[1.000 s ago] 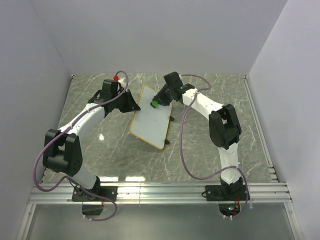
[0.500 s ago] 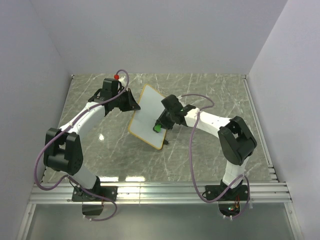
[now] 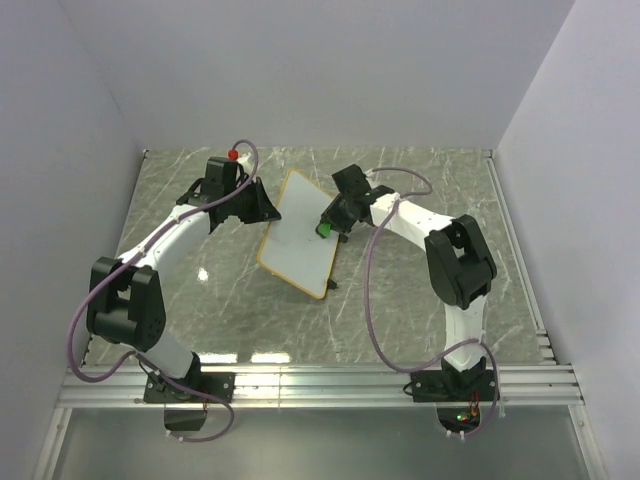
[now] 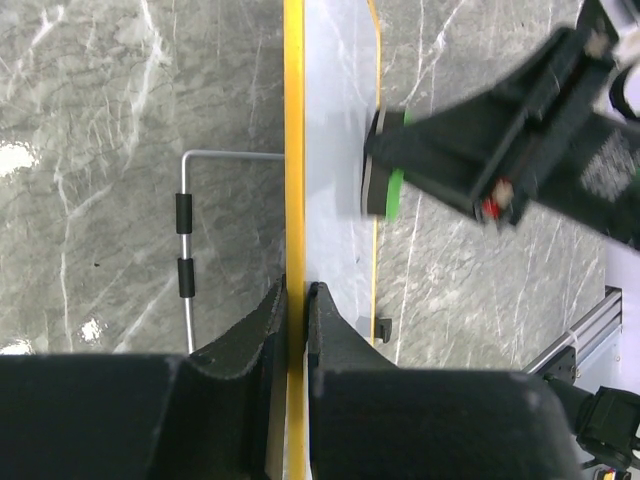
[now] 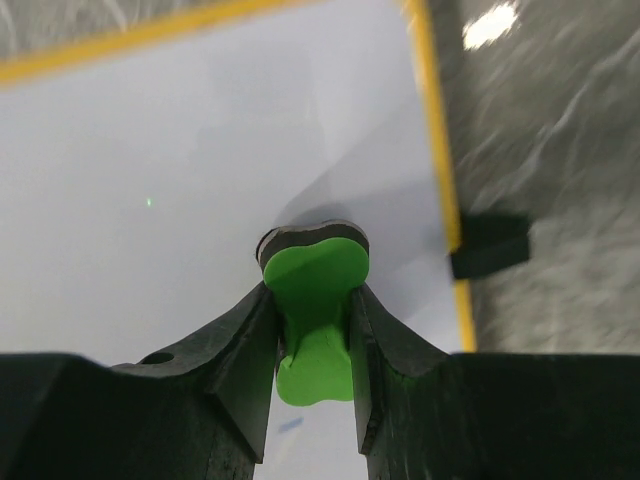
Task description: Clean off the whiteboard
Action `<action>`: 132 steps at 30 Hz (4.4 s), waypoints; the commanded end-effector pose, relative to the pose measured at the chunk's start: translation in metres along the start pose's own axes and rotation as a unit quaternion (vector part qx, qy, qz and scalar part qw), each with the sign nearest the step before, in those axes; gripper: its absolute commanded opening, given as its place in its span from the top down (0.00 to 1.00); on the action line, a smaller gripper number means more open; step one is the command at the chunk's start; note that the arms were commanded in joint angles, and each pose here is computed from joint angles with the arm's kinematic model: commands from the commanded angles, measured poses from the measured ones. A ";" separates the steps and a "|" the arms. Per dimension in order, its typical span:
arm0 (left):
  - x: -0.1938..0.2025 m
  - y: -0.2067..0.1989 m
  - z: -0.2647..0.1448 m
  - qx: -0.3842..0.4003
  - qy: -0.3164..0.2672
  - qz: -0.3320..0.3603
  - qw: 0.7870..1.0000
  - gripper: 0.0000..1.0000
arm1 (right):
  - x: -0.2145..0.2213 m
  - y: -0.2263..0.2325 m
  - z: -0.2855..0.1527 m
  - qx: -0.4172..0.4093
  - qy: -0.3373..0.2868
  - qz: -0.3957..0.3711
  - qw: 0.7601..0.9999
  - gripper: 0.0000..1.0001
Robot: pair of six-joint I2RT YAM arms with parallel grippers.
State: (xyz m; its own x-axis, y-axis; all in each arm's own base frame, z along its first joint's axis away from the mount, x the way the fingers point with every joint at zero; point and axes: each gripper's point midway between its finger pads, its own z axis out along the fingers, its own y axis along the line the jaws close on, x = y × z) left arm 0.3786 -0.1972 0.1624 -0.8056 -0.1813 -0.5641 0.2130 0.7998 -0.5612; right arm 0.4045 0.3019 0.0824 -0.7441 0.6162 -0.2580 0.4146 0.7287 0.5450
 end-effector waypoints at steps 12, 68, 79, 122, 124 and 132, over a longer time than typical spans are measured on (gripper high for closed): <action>0.031 -0.009 0.010 0.004 0.039 0.006 0.999 1.00 | 0.046 0.013 -0.005 -0.007 0.031 -0.025 0.999 1.00; 0.033 -0.023 0.022 0.004 0.041 0.010 0.999 1.00 | 0.053 -0.027 0.020 0.064 0.050 0.052 0.995 1.00; 0.033 -0.023 0.023 0.005 0.043 0.012 0.999 1.00 | 0.074 -0.065 0.022 0.104 0.058 0.040 0.992 1.00; 0.044 -0.011 0.016 -0.017 0.029 0.025 0.999 0.71 | 0.002 -0.187 -0.097 0.163 -0.068 -0.094 0.980 0.60; 0.043 -0.011 0.014 -0.018 0.028 0.027 0.999 0.65 | 0.003 -0.188 -0.090 0.167 -0.061 -0.097 0.979 0.41; 0.031 -0.019 -0.001 -0.021 0.009 0.037 0.999 0.46 | -0.010 -0.156 -0.100 0.133 -0.073 -0.110 0.982 0.01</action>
State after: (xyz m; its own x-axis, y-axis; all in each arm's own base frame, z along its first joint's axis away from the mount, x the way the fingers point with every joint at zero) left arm 0.3487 -0.2216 0.1332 -0.8318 -0.1127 -0.5436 0.2192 0.8330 -0.5080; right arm 0.2728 0.1433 0.0476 -0.7906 0.4615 -0.4025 0.4283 0.8865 0.1752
